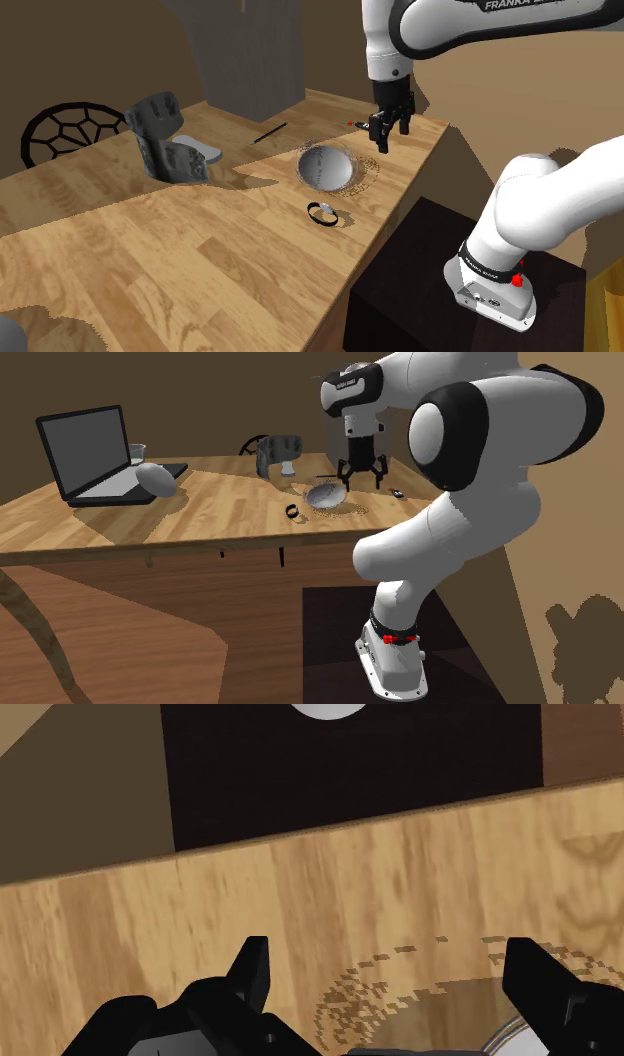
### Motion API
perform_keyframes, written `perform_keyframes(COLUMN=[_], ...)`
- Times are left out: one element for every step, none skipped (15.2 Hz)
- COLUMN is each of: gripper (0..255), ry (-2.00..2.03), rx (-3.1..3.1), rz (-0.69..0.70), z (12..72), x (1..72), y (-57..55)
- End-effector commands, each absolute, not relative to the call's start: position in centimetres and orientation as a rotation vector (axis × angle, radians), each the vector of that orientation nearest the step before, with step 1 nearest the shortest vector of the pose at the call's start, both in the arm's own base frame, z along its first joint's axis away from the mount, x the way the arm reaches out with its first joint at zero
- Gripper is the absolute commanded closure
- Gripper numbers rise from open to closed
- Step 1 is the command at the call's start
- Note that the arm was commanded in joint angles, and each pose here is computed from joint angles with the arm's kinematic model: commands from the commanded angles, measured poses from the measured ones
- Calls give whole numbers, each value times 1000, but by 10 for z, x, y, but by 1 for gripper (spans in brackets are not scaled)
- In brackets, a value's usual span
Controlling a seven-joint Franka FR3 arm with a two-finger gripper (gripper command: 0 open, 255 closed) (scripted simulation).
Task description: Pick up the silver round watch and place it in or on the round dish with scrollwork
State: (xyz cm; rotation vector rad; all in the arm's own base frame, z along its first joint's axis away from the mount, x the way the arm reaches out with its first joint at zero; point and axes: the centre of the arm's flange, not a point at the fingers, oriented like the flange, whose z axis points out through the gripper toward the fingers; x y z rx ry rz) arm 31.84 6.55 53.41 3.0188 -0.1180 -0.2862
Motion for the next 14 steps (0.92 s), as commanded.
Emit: perform_keyframes(gripper=[0,0,0,0,0,0,0,0,0,0,0,0,0,0], ry=[-93,-80,-67,-55,-42,-30,-17,-5,7,20,32,44,57,69], rx=[3012,3008,3004,3000,2996,2991,2987,2983,2979,2974,2970,2965,2961,2956], rz=[-276,-272,-267,-262,-258,-253,-249,-244,-239,-235,-230,-225,-221,-216], z=[531,530,529,527,526,525,524,522,521,519,518,516,514,513], x=[325,328,331,334,337,339,342,344,346,349,351,352,354,356], y=[94,107,121,134,148,161,175,189,202,216,230,243,257,271])
